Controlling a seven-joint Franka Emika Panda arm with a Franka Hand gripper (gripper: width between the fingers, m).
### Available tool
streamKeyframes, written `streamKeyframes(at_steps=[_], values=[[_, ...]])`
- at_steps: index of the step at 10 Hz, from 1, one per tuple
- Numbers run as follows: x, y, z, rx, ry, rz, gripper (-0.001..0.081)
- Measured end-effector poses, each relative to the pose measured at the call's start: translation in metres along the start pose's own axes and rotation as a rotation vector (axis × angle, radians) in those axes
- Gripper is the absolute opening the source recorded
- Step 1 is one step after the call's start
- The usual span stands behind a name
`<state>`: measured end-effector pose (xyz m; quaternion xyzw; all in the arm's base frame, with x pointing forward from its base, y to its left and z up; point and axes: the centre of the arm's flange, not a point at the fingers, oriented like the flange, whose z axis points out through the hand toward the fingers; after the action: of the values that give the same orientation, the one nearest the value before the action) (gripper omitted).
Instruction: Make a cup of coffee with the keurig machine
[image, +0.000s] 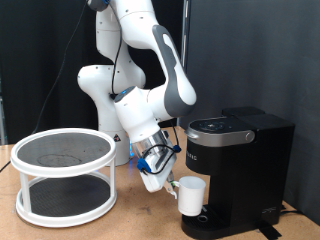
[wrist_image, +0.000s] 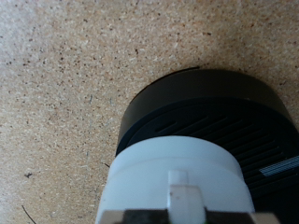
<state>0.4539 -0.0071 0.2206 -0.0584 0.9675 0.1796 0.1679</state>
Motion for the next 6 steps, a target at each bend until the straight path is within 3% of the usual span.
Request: streamKeyframes(at_steps=[6], values=[[-0.002,0.013,0.019,-0.015,0.016,-0.01,0.0005]])
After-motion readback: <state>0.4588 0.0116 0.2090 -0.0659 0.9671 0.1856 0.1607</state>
